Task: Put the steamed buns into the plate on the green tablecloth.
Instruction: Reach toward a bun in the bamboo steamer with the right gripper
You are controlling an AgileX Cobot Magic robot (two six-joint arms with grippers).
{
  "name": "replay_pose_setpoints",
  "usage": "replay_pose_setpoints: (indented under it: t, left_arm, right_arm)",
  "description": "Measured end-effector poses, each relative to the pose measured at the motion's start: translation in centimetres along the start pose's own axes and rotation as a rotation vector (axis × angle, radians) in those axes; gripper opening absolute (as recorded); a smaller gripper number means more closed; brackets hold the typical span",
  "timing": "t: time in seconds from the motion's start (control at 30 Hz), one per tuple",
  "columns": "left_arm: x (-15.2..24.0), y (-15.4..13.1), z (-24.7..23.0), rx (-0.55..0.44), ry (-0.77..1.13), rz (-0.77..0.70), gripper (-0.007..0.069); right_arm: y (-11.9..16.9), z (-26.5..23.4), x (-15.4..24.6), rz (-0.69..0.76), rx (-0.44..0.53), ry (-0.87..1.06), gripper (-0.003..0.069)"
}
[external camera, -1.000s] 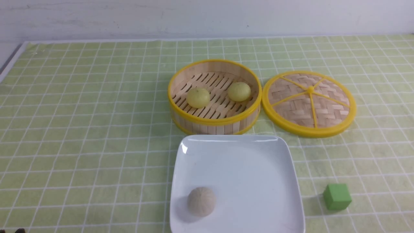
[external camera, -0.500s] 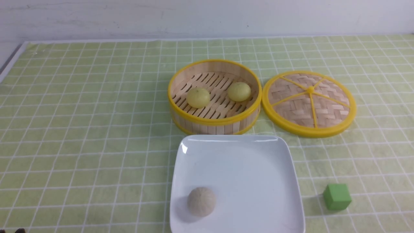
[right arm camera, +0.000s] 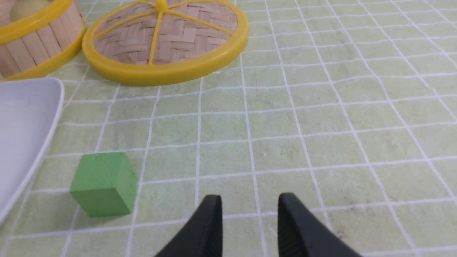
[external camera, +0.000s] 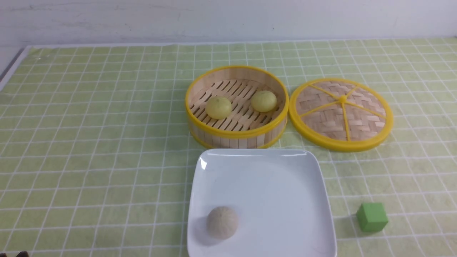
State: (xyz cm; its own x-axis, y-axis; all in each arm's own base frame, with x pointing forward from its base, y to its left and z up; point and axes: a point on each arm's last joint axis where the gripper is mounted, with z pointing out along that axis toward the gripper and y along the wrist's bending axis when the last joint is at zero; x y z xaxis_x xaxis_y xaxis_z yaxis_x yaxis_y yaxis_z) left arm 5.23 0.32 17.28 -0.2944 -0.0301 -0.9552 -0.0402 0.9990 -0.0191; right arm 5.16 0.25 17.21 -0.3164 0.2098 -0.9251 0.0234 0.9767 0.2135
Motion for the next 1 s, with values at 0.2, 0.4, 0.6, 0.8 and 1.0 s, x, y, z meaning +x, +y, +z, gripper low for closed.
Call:
replay_pose_setpoints:
  t: [0.2, 0.4, 0.6, 0.8, 1.0]
  left_arm:
    - [-0.2, -1.5, 0.0, 0.165, 0.033, -0.806, 0.024]
    - [-0.6, -2.1, -0.2, 0.258, 0.082, -1.288, 0.024]
    - [-1.8, -1.5, -0.3, 0.287, -0.063, -1.373, 0.0236]
    - [-5.6, -1.5, -2.2, 0.333, -0.201, -1.1, 0.0174]
    - [-10.4, -2.9, -2.3, 0.264, 0.152, -0.645, 0.0003]
  right_arm:
    - [1.3, 0.0, 0.2, 0.599, -0.142, 0.056, 0.024]
    - [1.7, -0.1, 0.2, 0.753, -0.185, 0.074, 0.024]
    - [2.0, -0.4, -0.2, 0.724, -0.202, 0.081, 0.0237]
    - [3.1, -2.8, -5.0, 0.479, -0.24, -0.009, 0.0144]
    - [3.0, -1.4, -10.3, 0.116, 0.03, 0.326, -0.0013]
